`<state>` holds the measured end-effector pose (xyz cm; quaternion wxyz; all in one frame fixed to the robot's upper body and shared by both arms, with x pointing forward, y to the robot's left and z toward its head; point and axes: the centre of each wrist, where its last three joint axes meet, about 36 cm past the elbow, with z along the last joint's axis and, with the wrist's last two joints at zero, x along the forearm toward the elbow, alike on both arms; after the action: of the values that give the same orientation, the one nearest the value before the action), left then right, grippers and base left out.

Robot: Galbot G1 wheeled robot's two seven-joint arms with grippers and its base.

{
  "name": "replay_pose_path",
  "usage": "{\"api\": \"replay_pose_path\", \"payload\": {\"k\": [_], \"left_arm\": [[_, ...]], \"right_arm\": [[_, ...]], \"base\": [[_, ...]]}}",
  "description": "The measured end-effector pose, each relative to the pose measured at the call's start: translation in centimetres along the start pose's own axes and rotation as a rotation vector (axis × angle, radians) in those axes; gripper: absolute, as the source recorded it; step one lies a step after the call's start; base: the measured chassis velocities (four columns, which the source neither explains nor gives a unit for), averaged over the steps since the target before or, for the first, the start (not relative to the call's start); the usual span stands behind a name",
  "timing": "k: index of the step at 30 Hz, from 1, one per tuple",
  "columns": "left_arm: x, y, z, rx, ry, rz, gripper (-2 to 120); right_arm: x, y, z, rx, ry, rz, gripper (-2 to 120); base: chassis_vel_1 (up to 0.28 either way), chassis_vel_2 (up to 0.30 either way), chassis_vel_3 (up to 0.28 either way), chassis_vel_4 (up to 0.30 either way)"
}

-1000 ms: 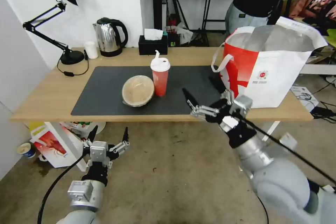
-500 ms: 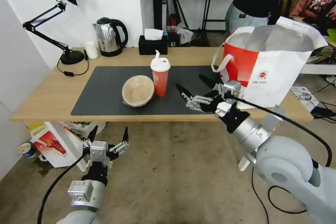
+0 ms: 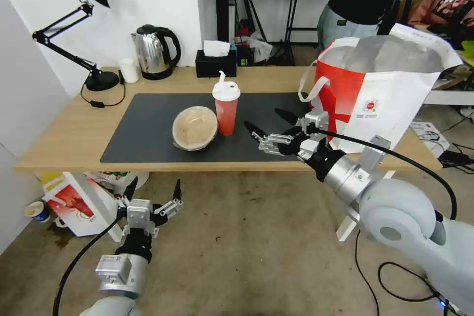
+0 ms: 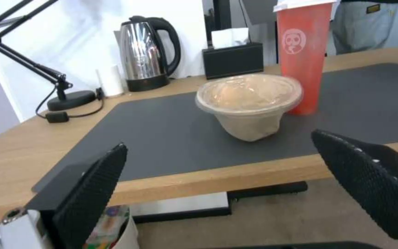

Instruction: Pick up the trash from the table and place it into the takeout bag.

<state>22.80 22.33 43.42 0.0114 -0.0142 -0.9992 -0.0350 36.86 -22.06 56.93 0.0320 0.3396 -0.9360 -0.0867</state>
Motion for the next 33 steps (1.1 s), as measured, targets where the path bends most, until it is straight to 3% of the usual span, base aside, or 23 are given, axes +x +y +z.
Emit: {"api": "replay_pose_path", "payload": {"k": [8,33], "left_arm": [[0.0,0.0,0.0,0.0,0.0,0.0,100],[0.0,0.0,0.0,0.0,0.0,0.0,100]], "right_arm": [[-0.9,-0.7,0.3,0.013,0.016,0.074,100],[-6.9,-3.8,0.7,0.026,0.057,0.096,100]], "base": [[0.0,0.0,0.0,0.0],[0.0,0.0,0.0,0.0]]}}
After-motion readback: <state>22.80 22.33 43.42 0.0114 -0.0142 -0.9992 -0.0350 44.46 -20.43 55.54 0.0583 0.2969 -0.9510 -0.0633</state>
